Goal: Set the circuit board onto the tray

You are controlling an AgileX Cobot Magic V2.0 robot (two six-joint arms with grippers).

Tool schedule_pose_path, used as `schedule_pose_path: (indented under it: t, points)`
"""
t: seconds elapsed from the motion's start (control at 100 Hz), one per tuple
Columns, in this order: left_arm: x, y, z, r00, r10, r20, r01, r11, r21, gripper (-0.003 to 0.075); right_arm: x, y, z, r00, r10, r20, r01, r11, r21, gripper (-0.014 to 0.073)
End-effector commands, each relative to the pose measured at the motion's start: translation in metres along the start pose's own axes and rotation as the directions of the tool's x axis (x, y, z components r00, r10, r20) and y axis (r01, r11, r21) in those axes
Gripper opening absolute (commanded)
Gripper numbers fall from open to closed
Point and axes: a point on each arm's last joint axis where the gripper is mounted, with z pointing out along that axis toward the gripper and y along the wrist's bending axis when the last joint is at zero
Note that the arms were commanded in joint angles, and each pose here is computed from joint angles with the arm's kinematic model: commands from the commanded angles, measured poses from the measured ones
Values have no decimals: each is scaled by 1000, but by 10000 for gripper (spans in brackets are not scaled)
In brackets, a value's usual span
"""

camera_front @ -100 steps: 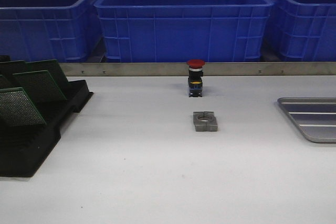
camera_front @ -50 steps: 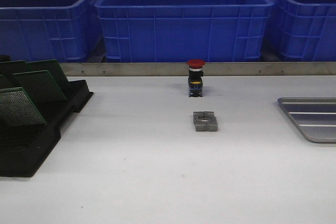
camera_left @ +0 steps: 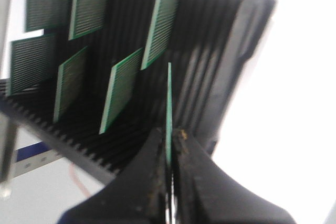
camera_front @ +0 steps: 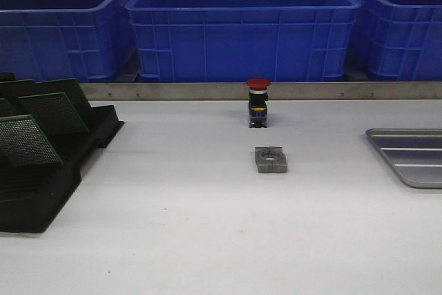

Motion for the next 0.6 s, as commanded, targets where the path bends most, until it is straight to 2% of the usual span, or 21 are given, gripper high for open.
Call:
schedule_pose_path:
  t: [0.0, 0.08, 0.3, 0.44, 0.59]
  points:
    - [-9, -1, -14, 994, -73, 86, 73, 997, 10, -20, -13, 0, -3, 993, -11, 115, 11, 1000, 1, -61]
    - [-19, -9, -14, 983, -89, 162, 75, 993, 88, -20, -13, 0, -3, 993, -11, 115, 11, 1000, 1, -61]
    - [-57, -25, -13, 932, -79, 352, 13, 983, 185, -20, -13, 0, -3, 993, -11, 115, 11, 1000, 1, -61]
    - [-85, -37, -6, 880, -121, 459, -14, 960, 280, -20, -13, 0, -3, 993, -11, 115, 11, 1000, 1, -61]
    - [-108, -47, 2, 833, -136, 536, -63, 939, 337, -20, -13, 0, -3, 993, -11, 115, 11, 1000, 1, -61]
